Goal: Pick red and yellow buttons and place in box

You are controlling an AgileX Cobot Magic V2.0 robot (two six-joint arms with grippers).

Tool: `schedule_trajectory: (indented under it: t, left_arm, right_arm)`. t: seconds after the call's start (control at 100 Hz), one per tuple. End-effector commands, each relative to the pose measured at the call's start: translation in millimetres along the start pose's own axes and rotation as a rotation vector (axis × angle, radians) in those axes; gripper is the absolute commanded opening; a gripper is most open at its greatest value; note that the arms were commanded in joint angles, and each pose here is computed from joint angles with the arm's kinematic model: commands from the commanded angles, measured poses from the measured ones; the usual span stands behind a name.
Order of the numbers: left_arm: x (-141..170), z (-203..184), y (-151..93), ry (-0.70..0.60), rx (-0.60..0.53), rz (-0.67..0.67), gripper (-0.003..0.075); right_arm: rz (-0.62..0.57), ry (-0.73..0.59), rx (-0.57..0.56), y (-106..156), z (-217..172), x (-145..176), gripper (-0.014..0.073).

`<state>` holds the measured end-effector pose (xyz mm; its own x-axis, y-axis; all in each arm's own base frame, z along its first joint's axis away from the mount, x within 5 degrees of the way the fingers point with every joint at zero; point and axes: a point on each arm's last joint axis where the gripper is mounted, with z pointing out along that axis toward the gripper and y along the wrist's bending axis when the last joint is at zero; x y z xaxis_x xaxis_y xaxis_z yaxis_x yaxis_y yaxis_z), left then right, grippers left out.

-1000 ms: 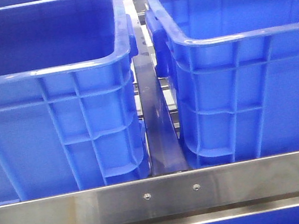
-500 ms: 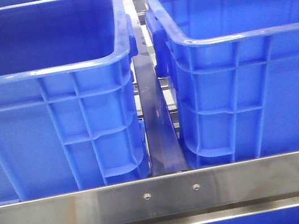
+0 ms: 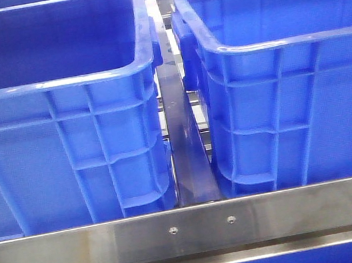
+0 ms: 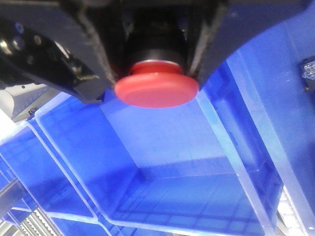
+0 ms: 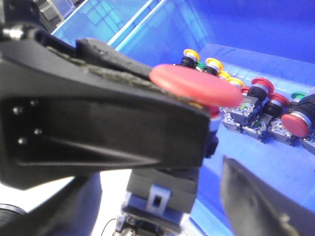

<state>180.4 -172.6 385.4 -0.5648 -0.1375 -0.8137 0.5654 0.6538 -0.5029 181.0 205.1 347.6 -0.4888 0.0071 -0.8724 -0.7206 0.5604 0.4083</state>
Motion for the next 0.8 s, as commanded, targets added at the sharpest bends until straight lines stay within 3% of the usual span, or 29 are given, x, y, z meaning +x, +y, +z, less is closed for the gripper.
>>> schedule_trajectory:
  t: [0.0, 0.23, 0.32, 0.48, 0.57, 0.74, 0.79]
  left_arm:
    - [-15.3, -9.3, -9.5, -0.107, 0.034, -0.012, -0.0019]
    - [-15.3, -9.3, -9.5, -0.107, 0.034, -0.012, -0.0019]
    - [-15.3, -9.3, -9.5, -0.107, 0.034, -0.013, -0.0019]
    - [-14.6, -9.3, -9.6, -0.099, 0.035, -0.015, -0.0004]
    - [-13.5, -9.2, -9.7, -0.086, 0.036, -0.014, 0.0094]
    - [-12.7, -9.1, -9.8, -0.078, 0.037, -0.014, 0.0457]
    - [-12.7, -9.1, -9.8, -0.078, 0.037, -0.014, 0.0532]
  right_arm:
    - [-0.009, -0.068, -0.011, 7.1, -7.9, -16.3, 0.0396]
    - [-0.002, -0.068, -0.014, 7.4, -7.9, -16.3, 0.011]
    - [0.005, -0.066, -0.021, 8.0, -7.9, -16.1, 0.0064]
    - [0.009, -0.06, -0.031, 8.9, -7.9, -15.6, 0.0063]
    - [0.009, -0.057, -0.035, 9.3, -7.9, -15.3, 0.0063]
    - [0.011, -0.051, -0.044, 10.1, -7.9, -14.8, 0.0063]
    - [0.012, -0.049, -0.048, 10.4, -7.9, -14.6, 0.0063]
